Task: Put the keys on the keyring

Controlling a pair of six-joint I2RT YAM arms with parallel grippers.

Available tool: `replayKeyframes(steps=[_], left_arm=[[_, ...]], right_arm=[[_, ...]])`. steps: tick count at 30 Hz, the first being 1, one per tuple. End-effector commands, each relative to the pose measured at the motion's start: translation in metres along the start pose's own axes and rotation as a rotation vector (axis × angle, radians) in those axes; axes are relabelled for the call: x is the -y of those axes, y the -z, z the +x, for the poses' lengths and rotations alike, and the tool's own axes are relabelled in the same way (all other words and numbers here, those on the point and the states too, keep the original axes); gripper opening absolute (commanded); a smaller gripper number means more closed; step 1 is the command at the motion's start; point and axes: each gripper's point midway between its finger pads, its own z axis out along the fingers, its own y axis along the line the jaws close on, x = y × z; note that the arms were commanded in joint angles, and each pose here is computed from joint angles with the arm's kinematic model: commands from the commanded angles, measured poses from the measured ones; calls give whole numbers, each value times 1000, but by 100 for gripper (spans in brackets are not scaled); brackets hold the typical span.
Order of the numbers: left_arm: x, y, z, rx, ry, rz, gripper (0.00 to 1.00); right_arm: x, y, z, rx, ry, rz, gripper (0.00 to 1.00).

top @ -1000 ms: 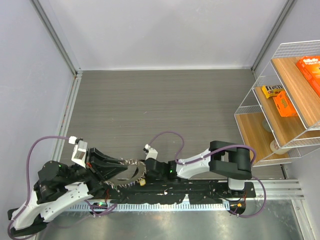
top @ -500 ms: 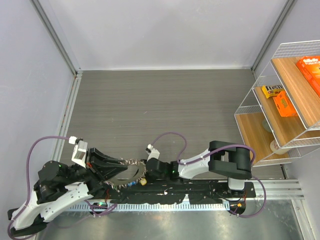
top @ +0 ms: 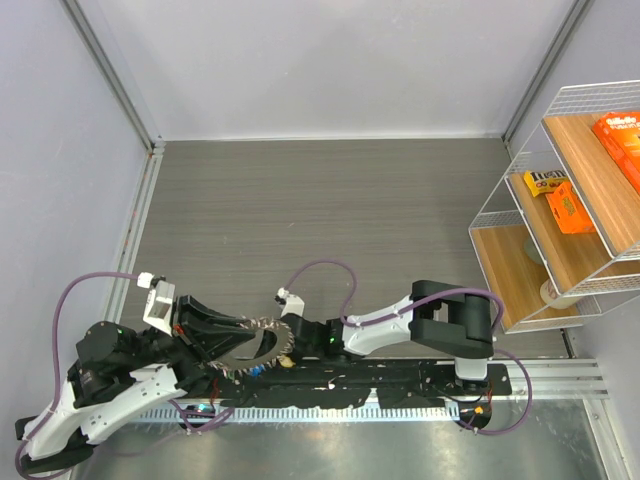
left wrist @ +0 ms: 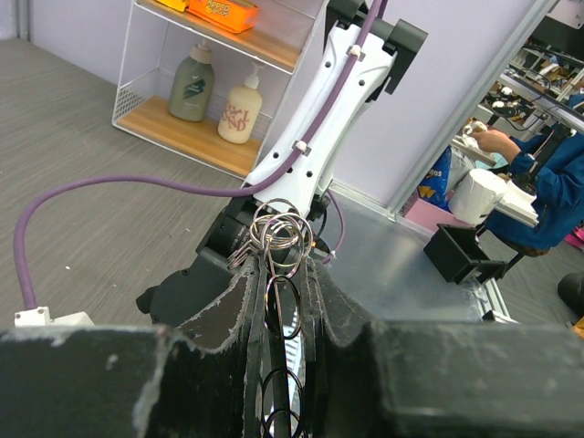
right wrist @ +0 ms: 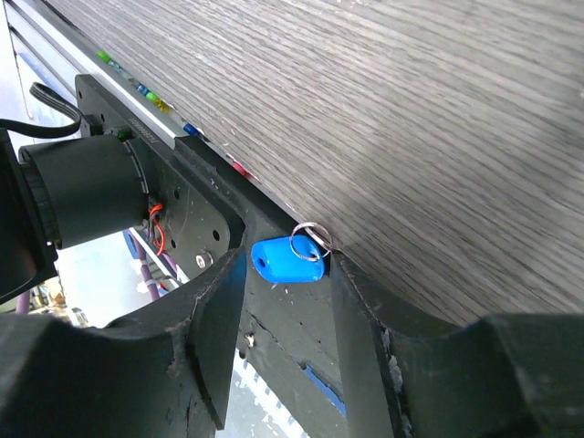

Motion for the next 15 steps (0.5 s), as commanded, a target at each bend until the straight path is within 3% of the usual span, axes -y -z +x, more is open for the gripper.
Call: replayKeyframes(steps=[1,11,15], left_arm=[[40,65,-49,314,-93,148,0],[40,65,-49,310,-91,146,0],[39,64,-48,310,-87,144,0]], right_arm=[[37,-13,-11,49,85,152,49],[50,-29,-3,20,105,197,49],[54,-32,-2,13,124,214,37]])
